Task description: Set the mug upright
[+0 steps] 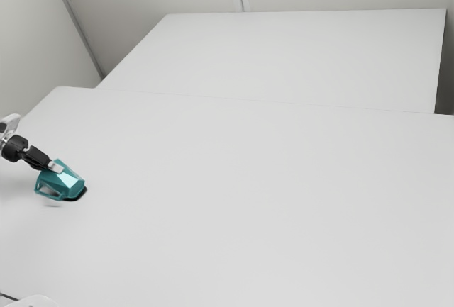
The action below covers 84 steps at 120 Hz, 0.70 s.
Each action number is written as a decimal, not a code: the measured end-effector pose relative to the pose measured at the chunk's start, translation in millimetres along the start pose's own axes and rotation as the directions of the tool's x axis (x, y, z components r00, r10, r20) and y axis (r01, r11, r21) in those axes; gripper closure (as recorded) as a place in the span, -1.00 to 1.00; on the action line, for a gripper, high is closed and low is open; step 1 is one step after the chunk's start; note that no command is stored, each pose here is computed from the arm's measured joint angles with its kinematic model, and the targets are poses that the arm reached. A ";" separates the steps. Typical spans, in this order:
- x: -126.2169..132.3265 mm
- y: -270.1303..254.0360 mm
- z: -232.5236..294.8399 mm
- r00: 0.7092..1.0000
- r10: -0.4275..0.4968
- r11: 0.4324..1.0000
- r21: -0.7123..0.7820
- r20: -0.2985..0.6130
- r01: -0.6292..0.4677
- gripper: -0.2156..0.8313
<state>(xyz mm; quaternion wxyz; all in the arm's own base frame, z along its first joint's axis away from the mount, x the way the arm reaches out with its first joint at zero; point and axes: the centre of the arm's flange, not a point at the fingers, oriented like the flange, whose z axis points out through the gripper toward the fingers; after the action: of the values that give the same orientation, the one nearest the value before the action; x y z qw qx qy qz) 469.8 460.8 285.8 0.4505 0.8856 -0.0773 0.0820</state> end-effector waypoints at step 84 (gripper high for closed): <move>45.1 72.2 16.1 0.994 0.085 0.996 0.011 0.062 -0.086 0.90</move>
<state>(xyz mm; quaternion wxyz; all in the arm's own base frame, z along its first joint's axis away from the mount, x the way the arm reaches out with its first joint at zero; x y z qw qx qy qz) 499.8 402.9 343.0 0.4379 0.8867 -0.1284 0.0747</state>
